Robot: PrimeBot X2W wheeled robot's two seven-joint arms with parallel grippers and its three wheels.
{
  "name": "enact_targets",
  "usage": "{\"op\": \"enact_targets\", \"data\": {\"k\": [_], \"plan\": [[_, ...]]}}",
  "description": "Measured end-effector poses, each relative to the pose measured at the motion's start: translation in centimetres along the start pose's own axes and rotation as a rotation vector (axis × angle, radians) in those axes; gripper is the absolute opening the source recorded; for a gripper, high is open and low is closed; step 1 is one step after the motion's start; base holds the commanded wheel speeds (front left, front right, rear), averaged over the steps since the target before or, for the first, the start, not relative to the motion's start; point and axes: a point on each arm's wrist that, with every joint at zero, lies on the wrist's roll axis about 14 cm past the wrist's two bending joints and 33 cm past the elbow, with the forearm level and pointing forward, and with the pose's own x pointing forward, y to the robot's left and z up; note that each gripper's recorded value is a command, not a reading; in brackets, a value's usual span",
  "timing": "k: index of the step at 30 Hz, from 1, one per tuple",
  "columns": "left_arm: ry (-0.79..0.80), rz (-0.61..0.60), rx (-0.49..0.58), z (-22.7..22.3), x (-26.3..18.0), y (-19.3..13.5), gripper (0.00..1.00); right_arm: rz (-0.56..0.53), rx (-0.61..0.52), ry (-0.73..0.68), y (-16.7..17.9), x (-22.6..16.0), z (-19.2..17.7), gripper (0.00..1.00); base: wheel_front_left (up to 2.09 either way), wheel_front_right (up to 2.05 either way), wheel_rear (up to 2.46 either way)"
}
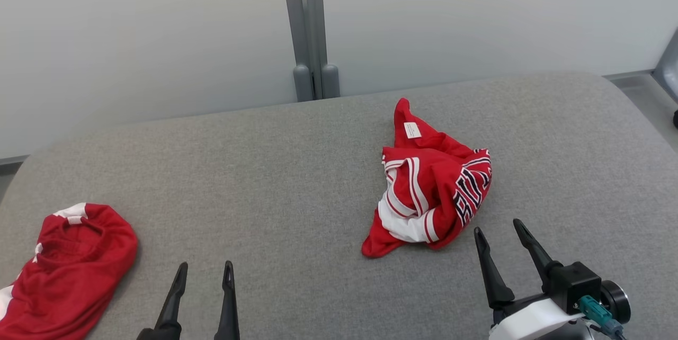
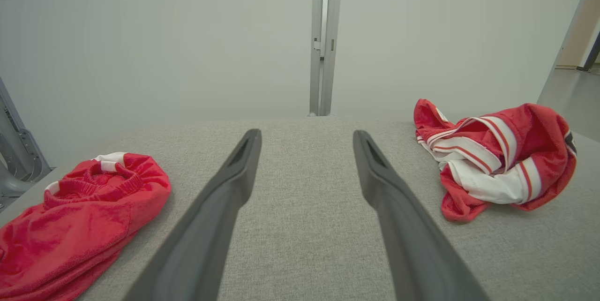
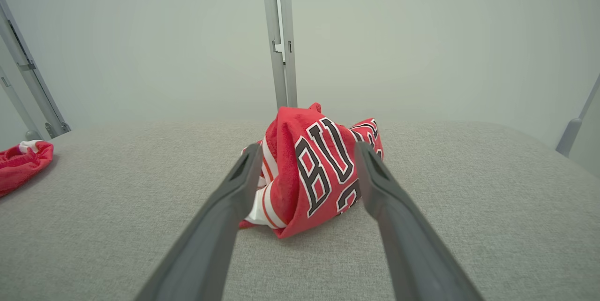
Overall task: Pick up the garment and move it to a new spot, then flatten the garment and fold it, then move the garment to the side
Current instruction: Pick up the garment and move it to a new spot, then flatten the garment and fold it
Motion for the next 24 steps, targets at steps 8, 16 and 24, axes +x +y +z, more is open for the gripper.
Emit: {"op": "enact_targets", "data": {"k": [8,16,24], "plan": [[0.002,0.034,0.016,-0.2,-2.1,0.9,1.00,0.017,-0.002,-0.022,0.7,-0.8,0.6,1.00,0.00,0.00,0.00],[0.015,0.055,-0.001,-0.6,-2.4,1.4,1.00,0.024,-0.001,-0.017,0.9,-0.9,0.4,1.00,0.00,0.00,0.00],[0.030,0.059,-0.008,-1.0,-2.6,1.5,1.00,0.031,0.002,-0.009,1.1,-0.7,0.2,1.00,0.00,0.00,0.00]]}}
